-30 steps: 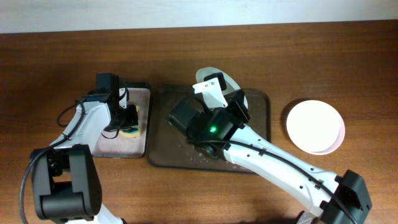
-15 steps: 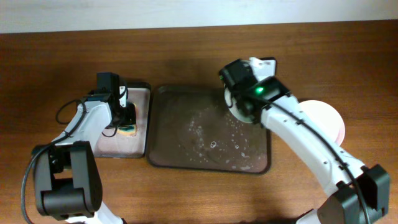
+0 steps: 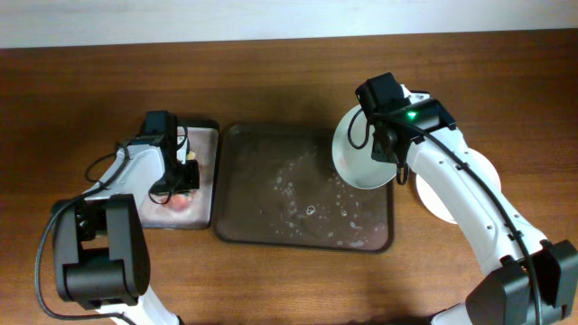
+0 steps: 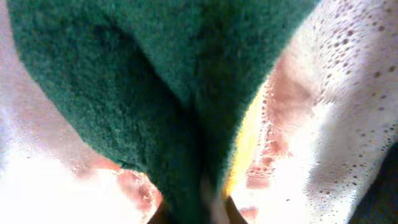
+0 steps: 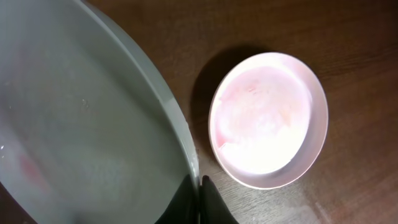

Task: Clean dirty plates on tray and stack at the side
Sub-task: 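Lift the green plate and carry it right onto the plate stack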

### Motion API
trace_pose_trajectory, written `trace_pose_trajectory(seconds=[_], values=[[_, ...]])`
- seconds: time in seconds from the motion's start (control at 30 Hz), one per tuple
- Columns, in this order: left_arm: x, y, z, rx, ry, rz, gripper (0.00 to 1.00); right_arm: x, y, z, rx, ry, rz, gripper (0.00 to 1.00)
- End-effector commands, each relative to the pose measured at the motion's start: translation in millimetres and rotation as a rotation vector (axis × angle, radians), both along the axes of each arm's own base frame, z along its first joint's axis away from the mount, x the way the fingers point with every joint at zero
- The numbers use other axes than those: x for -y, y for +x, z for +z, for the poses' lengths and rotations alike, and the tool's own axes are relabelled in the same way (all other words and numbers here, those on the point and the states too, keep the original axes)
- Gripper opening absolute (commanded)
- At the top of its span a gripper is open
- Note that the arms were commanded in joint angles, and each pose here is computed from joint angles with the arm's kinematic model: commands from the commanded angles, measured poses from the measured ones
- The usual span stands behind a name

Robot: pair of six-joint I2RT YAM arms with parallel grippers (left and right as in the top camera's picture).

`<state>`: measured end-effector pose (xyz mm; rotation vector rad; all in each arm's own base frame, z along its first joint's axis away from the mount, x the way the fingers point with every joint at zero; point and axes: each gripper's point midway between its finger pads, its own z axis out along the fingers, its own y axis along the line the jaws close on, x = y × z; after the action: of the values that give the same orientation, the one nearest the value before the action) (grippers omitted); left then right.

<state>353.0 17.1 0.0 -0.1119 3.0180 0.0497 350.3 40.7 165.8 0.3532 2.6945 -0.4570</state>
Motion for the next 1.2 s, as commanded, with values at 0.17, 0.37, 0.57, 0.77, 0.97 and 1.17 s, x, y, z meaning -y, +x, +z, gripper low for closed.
trace_pose_trajectory(seconds=[0.17,0.37,0.57,0.77,0.97,1.17], values=[[-3,-6,-5,-0.032,0.016,-0.008,0.0,0,-4,8,0.023,0.024,-0.009,0.04],[-4,9,24,0.061,0.02,-0.007,0.56,0,-3,8,0.023,0.024,-0.009,0.04],[-5,44,43,0.218,0.025,-0.005,0.73,-1,-4,8,0.021,0.031,-0.007,0.04],[-5,53,29,0.227,0.025,-0.005,0.75,-4,-4,6,0.014,0.048,-0.003,0.04],[-5,56,9,0.203,0.024,-0.006,0.49,-4,-6,6,0.007,0.052,-0.002,0.04],[-5,62,14,0.229,0.026,-0.005,0.0,-7,-7,4,-0.001,0.068,0.002,0.04]])
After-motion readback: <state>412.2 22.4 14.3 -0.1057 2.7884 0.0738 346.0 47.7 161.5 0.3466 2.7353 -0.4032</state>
